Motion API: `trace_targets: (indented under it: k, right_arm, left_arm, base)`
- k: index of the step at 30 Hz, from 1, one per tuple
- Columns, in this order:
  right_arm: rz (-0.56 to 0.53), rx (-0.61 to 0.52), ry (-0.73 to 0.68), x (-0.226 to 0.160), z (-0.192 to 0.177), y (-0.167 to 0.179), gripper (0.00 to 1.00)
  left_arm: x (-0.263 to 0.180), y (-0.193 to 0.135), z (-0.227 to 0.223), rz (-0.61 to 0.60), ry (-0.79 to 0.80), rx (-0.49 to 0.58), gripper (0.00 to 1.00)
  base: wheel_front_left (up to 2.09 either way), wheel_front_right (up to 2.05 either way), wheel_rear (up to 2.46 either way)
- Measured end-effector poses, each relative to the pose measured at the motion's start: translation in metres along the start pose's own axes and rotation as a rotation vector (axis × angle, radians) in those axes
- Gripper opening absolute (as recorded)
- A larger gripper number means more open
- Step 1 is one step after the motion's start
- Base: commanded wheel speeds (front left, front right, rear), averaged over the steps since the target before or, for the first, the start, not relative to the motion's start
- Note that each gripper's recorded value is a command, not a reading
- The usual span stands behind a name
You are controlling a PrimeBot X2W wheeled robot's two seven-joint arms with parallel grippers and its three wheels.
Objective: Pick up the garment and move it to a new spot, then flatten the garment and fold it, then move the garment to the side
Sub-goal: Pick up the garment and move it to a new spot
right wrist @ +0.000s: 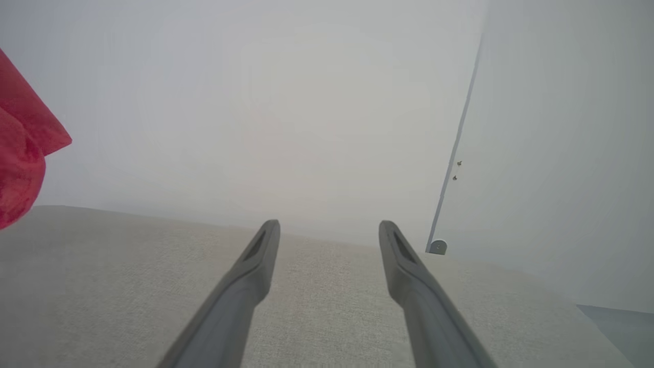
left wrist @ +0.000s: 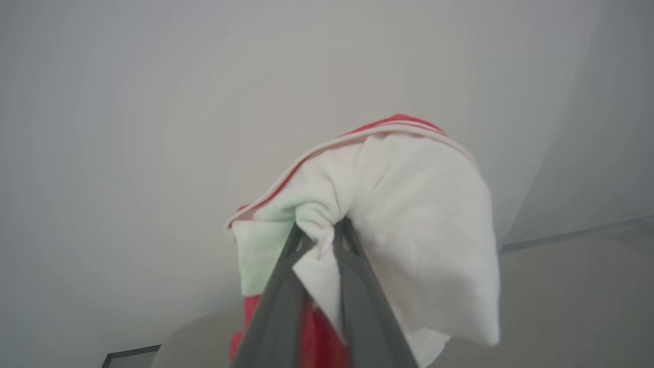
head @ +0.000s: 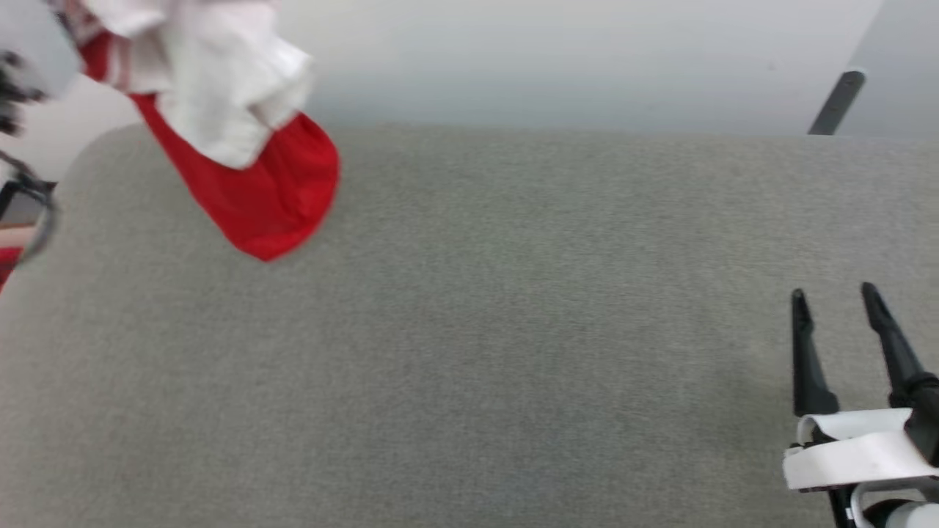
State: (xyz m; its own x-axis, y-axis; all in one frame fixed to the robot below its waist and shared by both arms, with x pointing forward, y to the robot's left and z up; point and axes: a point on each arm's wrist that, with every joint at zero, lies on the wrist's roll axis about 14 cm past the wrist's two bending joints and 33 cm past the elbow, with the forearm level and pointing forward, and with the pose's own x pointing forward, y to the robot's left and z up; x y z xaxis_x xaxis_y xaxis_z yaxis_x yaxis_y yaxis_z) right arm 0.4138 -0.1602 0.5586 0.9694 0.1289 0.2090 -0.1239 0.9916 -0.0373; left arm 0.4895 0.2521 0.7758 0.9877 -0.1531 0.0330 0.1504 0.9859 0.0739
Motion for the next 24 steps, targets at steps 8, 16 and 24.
trace_targets:
  k: [8,16,24]
  right_arm:
    - [-0.142,-0.030,-0.005,-0.023,0.006,-0.048,1.00]
    - [-0.244,-0.037,0.019,-0.050,0.001,-0.080,1.00]
    - [-0.318,-0.022,0.057,-0.069,-0.012,-0.100,1.00]
  left_arm:
    - [-0.002,-0.105,-0.005,-0.245,0.014,-0.004,0.00]
    - [-0.008,-0.182,-0.020,-0.428,0.047,-0.018,0.00]
    - [-0.005,-0.228,-0.086,-0.535,0.220,-0.085,0.00]
  base:
    - [0.00,0.00,0.00]
    - [0.00,0.00,0.00]
    - [0.00,0.00,0.00]
